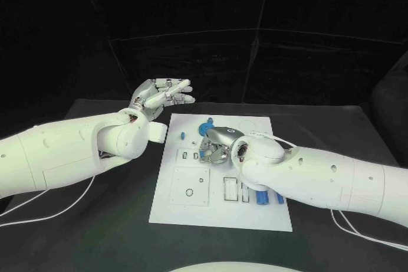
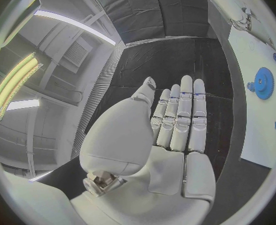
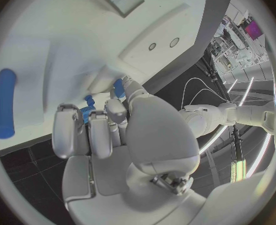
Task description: Assemble the parts on the task board
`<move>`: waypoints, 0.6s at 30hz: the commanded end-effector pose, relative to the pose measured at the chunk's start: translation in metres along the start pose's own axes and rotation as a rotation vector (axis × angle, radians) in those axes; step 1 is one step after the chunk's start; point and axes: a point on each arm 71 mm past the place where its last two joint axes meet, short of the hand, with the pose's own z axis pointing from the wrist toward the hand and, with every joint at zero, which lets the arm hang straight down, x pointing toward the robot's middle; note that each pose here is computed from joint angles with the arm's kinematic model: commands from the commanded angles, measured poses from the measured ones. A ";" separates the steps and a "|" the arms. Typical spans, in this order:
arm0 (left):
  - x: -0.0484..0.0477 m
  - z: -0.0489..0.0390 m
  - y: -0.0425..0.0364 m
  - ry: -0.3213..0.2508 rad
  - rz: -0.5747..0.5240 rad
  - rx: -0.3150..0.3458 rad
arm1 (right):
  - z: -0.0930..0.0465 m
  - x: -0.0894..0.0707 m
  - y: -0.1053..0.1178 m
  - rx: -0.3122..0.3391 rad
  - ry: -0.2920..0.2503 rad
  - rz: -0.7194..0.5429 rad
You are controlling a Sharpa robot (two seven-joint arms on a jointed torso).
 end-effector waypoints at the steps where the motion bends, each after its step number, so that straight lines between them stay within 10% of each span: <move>1: 0.0008 0.0002 -0.0012 0.012 -0.002 0.007 | 0.000 0.005 -0.004 0.033 0.033 -0.020; 18: 0.0006 0.0003 -0.0008 0.012 -0.002 0.001 | -0.001 0.004 -0.003 0.030 0.011 -0.011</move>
